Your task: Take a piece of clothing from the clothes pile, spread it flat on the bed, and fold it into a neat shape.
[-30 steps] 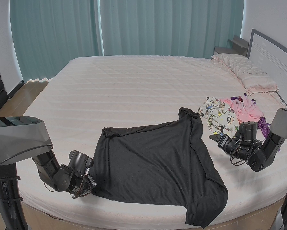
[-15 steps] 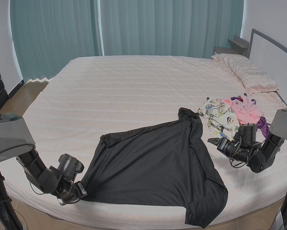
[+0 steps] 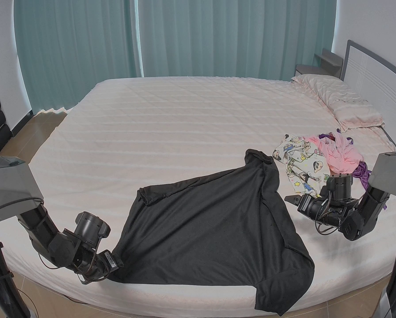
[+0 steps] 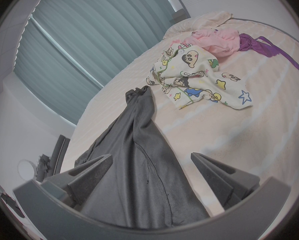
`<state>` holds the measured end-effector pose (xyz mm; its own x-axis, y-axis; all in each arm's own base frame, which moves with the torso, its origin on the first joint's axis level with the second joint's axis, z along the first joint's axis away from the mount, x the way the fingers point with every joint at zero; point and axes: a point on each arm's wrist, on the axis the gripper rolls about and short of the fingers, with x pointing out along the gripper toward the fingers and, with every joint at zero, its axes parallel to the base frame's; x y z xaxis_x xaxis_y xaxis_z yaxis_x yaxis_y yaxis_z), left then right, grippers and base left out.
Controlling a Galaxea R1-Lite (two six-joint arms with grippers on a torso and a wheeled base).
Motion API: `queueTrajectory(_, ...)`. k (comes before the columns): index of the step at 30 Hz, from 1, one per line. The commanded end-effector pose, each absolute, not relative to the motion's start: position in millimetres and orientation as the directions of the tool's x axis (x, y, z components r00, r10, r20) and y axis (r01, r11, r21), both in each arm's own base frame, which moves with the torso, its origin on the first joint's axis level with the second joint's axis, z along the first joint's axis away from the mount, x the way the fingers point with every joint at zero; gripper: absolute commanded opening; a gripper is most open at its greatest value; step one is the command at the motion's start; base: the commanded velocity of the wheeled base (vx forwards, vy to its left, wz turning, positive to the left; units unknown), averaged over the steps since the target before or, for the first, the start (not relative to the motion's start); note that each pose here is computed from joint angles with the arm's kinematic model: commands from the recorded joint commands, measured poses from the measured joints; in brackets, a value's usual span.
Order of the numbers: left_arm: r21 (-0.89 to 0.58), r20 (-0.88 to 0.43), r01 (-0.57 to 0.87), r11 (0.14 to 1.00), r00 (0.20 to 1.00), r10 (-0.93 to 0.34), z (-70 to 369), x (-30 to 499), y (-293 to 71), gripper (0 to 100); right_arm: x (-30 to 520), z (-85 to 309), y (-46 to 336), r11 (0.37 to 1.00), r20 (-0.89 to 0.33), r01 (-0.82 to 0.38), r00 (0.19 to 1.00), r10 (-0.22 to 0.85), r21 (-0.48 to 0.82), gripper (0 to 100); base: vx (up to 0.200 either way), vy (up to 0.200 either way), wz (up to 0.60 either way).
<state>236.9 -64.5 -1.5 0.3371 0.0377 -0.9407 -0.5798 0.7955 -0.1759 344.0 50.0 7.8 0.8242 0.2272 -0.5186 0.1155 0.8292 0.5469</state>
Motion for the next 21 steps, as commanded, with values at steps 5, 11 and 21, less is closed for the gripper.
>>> queueTrajectory(5, -0.401, -0.880, -0.538, 0.741, 0.450, -0.150, 23.1, 248.3, -58.4, 100, 352.7, -21.2, 74.2, 0.907, -0.572, 0.028, 0.784, 0.241, 0.420, 100, 0.000, 0.000, 0.00)
queueTrajectory(11, -0.475, -0.858, -0.546, 0.691, 0.463, -0.223, 20.9, 251.3, -52.9, 100, 366.4, -21.5, 95.6, 0.960, -0.626, 0.000, 0.758, 0.183, 0.281, 100, 0.000, 0.000, 0.00)
queueTrajectory(21, -0.482, -0.855, -0.551, 0.681, 0.465, -0.229, 18.4, 241.5, -52.2, 100, 388.4, -34.2, 119.7, 0.998, -0.644, 0.002, 0.764, 0.038, 0.062, 100, 0.000, 0.000, 0.00)
